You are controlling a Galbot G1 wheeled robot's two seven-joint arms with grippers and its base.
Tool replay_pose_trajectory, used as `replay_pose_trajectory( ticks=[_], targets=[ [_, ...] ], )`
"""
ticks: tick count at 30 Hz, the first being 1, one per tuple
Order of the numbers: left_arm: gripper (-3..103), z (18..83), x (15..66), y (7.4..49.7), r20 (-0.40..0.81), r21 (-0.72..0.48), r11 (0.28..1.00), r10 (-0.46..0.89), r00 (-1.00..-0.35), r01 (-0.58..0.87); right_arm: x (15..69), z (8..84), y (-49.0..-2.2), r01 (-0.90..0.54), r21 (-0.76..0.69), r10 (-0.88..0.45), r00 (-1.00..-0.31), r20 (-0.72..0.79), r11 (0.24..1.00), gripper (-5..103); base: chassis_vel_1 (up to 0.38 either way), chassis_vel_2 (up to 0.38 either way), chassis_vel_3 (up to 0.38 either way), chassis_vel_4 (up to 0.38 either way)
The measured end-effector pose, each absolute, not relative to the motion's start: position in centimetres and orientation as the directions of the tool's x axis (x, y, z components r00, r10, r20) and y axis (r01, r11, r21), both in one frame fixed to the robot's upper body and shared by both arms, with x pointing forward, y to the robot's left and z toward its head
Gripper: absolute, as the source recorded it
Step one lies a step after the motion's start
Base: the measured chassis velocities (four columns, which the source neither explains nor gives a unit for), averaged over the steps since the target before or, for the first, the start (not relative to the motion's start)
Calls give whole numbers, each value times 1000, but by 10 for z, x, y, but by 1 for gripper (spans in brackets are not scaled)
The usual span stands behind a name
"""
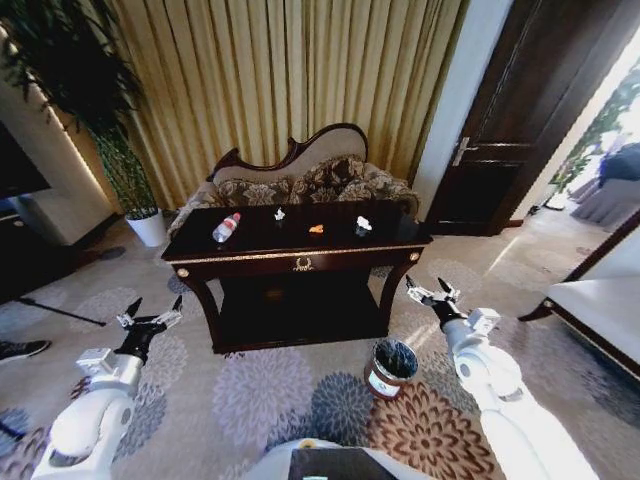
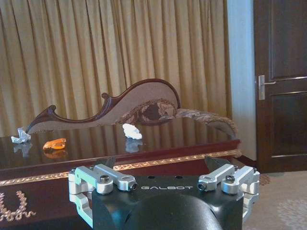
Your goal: Move to the front of the table and place the trash on the table into the trash bin.
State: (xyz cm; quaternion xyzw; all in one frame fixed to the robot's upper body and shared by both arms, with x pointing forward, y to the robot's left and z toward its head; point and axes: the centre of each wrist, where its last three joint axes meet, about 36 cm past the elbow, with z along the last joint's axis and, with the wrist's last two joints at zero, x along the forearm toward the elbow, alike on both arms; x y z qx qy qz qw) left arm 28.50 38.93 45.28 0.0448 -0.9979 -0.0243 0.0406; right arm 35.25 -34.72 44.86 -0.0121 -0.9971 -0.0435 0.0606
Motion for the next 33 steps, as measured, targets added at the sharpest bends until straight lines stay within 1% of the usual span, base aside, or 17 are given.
replay_pose_trajectory(
  ticks=[11,19,24,26,28,33],
  targets=[
    [100,448,282,390,78,51,995,-93,-993,-89,354,446,-344,22,90,10,-992,128,996,100,-209,226,207,-221],
    [100,445,280,390,78,48,995,-95,-992,-92,354,445,-346,29,93,18,-993,117,995,100,-239,236,262,-230],
    [100,465,279,383,39,46,995,-92,-995,-90,360,452,-352,33,110,23,-996,91,993,100,-162,162,181,-146],
    [100,486,278,377,12,39,995,-98,-995,-97,365,465,-362,38,112,31,-997,67,993,100,-20,40,8,-27],
    [100,493,277,376,5,36,994,-101,-995,-101,366,470,-365,37,111,30,-998,61,993,100,0,0,0,0],
    [100,519,279,371,-20,38,994,-101,-995,-102,376,493,-371,-2,92,-6,-999,47,996,100,25,-26,-27,14]
  ],
)
